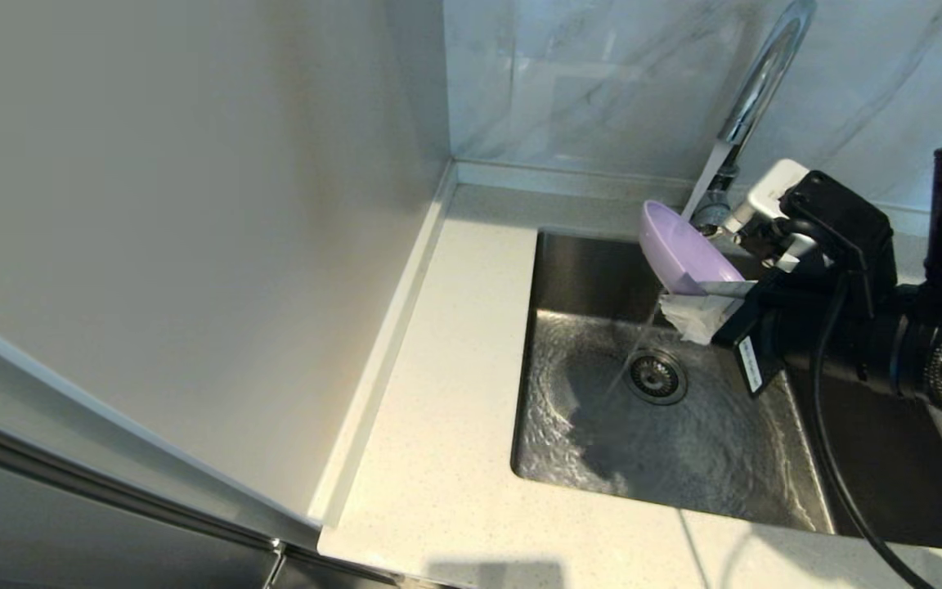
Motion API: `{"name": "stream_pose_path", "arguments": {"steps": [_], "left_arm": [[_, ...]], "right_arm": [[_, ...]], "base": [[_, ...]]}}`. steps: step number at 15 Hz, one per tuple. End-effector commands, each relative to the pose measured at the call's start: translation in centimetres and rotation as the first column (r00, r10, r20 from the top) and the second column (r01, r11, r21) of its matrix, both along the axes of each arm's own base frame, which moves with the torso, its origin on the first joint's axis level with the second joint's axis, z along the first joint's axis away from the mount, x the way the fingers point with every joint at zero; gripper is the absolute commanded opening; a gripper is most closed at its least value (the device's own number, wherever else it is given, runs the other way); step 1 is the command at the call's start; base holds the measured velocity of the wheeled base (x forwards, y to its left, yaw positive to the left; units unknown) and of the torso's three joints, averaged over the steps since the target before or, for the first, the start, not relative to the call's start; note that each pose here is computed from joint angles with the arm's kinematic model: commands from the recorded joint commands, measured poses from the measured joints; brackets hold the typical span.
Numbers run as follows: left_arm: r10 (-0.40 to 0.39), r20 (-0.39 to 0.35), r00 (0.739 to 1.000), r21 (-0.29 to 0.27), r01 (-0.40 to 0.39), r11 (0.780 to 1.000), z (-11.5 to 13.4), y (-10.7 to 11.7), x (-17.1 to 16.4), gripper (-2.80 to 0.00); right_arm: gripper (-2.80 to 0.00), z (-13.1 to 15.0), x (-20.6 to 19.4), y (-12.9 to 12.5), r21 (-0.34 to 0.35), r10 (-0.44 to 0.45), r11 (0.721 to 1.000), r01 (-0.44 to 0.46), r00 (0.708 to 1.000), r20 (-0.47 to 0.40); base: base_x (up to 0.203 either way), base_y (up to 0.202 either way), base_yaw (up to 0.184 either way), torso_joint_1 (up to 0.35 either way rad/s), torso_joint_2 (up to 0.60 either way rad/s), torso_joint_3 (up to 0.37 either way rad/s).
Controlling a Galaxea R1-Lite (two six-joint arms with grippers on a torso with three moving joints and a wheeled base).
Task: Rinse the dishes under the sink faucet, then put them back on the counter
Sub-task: Rinse the plate
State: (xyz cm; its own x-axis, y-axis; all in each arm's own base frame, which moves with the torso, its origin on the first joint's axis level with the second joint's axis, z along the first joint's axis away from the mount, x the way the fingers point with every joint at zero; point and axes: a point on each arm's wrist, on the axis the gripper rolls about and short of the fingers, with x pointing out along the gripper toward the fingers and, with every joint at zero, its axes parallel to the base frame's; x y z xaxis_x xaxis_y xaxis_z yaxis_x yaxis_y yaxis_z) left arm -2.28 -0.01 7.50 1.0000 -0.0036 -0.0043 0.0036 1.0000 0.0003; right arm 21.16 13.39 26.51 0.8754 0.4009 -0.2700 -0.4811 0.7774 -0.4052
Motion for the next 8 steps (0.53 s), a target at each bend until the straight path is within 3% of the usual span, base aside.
{"name": "stream_pose_path", "arguments": {"steps": [1,5,8], "left_arm": [[-0.001,0.0,1.0,0.0,0.001,1.0,0.0,0.0,0.0,-2.8],[0.001,0.0,1.0,0.0,-0.001,1.0,0.0,0.0,0.0,-2.8],[0.001,0.0,1.0,0.0,-0.001,1.0,0.0,0.0,0.0,-2.8]], "right_arm": [[-2.8,-0.7,1.3,1.2,-0.021,-0.015,1.0,0.014,1.0,-0.018],[-2.8,-1.4,2.1,1.8,-0.032,-0.018,0.999,0.016,0.999,-0.043],[-2.8,-2.3,2.9,2.1,-0.011,-0.084,0.996,0.084,0.993,-0.084]], "base": [[0.0,0.0,0.0,0.0,0.0,0.0],[0.0,0.0,0.0,0.0,0.0,0.0],[0.0,0.0,0.0,0.0,0.0,0.0]]}}
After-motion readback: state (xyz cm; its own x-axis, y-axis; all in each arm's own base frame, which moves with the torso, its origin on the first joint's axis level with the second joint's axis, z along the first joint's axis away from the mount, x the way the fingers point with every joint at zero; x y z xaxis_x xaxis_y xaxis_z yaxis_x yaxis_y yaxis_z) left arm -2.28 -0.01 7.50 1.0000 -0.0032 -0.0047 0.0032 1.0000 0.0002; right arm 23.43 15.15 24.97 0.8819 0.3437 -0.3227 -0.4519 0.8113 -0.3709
